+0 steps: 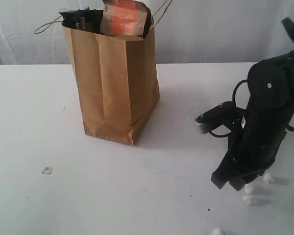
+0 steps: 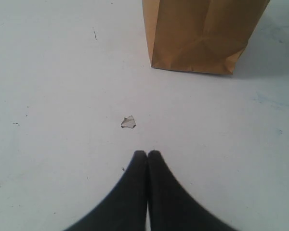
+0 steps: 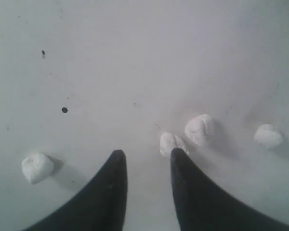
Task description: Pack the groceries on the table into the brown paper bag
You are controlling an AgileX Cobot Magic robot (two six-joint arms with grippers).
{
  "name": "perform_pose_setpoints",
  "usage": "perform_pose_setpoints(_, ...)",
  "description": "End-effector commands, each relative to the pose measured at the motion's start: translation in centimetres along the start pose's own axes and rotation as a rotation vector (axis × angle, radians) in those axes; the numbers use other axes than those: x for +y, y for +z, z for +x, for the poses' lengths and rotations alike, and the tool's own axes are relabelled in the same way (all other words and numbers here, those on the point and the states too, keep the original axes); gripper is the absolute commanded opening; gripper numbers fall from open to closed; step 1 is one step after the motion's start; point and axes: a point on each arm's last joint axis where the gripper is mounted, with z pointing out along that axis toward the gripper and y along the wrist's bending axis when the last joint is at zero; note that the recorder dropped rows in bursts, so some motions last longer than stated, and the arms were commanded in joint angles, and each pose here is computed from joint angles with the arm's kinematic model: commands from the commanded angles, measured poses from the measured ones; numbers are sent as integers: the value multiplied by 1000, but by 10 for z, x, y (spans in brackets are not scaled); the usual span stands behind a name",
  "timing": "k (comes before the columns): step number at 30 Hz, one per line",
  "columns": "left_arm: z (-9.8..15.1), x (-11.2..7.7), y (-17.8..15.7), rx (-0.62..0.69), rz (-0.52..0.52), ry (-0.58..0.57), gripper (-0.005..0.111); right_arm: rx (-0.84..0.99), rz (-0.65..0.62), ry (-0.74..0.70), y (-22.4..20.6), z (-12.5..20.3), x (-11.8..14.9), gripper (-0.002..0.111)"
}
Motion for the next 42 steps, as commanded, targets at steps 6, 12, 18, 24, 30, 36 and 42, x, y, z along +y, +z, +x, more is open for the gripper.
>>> perform_pose_setpoints(6,1,-1,0,-1,7,-9,0,123,161,59,30,-3,-16,30)
perform_pose_setpoints(12,1,-1,0,-1,7,-9,0,86,148,71,36,-8,-15,30)
perform_pose_setpoints(18,1,-1,0,-1,7,-9,0,99,136,79,39,-8,-14,30)
perform_pose_setpoints(24,1,-1,0,-1,7,-9,0,111,133,77,43,-8,-14,19)
perform_pose_setpoints(30,1,-1,0,-1,7,-9,0,122,133,83,44,-8,-14,4)
perform_pose_setpoints(36,1,-1,0,-1,7,-9,0,128,140,71,44,-7,-15,2)
perform_pose_setpoints(42,1,-1,0,-1,7,-9,0,167,148,78,33,-1,-15,0)
